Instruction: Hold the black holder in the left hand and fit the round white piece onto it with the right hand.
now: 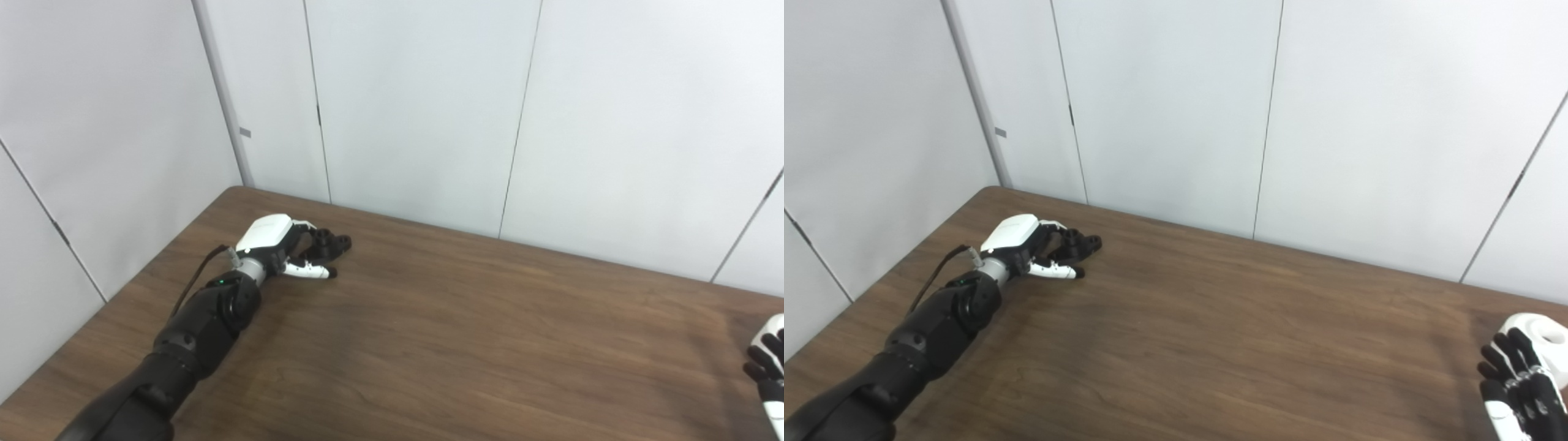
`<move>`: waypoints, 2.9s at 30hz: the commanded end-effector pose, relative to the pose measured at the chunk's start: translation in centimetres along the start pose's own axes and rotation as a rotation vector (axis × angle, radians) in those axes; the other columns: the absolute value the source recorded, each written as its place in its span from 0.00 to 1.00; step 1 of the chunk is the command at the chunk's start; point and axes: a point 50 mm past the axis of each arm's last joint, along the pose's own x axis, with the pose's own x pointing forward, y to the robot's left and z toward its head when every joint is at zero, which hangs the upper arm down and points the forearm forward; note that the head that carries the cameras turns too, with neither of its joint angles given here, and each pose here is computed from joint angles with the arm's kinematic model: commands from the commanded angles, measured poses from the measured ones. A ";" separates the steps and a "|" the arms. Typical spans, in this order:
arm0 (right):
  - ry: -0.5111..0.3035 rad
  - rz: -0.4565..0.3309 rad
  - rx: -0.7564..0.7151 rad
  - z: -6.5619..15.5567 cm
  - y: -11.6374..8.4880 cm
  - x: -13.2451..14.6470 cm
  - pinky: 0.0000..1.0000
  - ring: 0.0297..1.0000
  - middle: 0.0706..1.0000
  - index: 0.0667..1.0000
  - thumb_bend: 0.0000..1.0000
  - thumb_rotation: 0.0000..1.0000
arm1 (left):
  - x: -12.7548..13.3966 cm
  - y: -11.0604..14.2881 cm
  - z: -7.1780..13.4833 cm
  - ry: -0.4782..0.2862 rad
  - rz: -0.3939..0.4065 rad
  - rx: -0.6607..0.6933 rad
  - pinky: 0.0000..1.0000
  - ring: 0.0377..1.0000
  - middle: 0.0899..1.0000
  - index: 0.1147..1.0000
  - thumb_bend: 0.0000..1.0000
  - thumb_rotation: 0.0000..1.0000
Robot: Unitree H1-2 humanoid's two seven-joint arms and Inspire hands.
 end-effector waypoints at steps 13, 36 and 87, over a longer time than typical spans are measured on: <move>0.027 -0.018 0.038 -0.6 1.0 -1.9 0.84 0.86 0.89 0.88 0.43 0.52 | 1.0 -4.4 2.2 -0.037 0.033 -0.048 0.81 0.80 0.71 0.43 0.56 0.05; 0.021 -0.023 0.039 -0.3 1.0 -1.3 0.91 0.88 0.91 0.90 0.43 0.54 | 0.1 -1.7 1.7 -0.147 0.017 0.097 0.97 0.89 0.72 0.42 0.52 0.05; 0.023 -0.020 0.044 -0.6 0.7 -1.3 0.90 0.88 0.90 0.90 0.45 0.54 | -0.9 -1.9 2.2 -0.122 -0.065 0.080 0.93 0.88 0.79 0.62 1.00 0.08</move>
